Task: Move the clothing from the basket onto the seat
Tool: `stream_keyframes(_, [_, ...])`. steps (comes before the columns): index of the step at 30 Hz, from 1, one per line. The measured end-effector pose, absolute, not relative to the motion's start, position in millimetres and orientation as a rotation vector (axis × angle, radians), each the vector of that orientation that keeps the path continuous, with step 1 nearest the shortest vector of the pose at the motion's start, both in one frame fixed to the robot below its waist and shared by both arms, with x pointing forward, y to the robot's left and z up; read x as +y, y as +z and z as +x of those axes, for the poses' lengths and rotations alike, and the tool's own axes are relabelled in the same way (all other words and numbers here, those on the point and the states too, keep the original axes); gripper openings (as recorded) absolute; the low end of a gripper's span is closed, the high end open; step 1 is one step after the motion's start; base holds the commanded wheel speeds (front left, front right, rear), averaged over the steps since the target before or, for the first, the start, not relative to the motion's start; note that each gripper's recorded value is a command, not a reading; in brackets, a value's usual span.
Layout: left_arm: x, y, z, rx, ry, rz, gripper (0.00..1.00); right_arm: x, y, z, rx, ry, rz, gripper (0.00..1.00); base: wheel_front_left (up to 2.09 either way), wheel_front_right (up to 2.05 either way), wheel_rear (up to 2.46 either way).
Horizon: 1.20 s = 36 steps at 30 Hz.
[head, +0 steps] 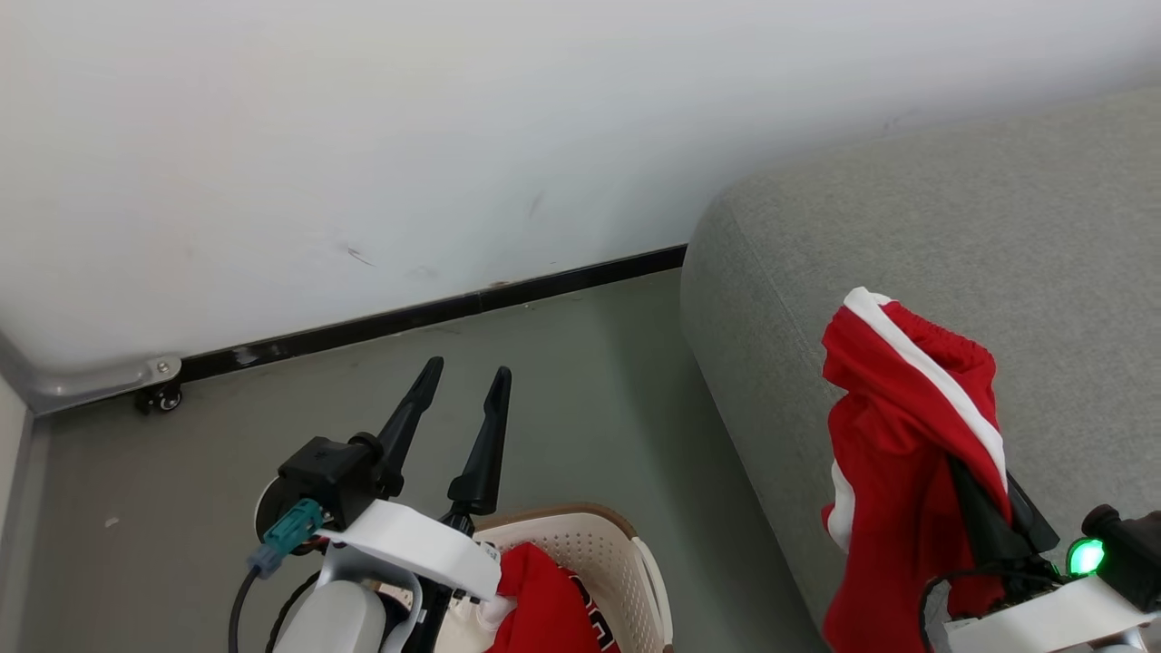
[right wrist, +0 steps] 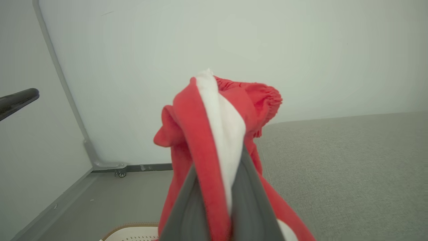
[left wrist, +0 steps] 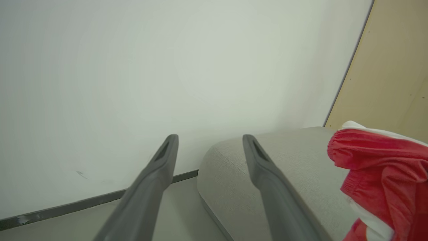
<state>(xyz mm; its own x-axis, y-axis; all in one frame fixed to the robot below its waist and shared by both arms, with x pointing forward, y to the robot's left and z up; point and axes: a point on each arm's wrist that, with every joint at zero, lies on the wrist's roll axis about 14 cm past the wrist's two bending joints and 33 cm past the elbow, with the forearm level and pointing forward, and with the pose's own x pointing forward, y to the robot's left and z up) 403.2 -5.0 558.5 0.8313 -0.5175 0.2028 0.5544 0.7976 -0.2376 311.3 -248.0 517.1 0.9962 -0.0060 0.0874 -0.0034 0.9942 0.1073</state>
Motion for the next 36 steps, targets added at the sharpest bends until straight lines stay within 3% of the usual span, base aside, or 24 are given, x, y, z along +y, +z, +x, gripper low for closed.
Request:
stream_keyframes(14, [0,559,413,-0.141,-0.543,-0.295,1.0,-274,523,298,-0.093,-0.076,0.067,0.0,0.0,0.0,0.0])
stream_keyframes(29, [42,557,424,-0.175,-0.425,-0.266,1.0,-325,629,370,-0.256,-0.103,-0.094,0.0,0.0,0.0,0.0])
stream_keyframes(36, [70,553,430,-0.182,-0.351,-0.255,1.0,-374,648,395,-0.235,-0.222,-0.077,0.0,0.0,0.0,0.0])
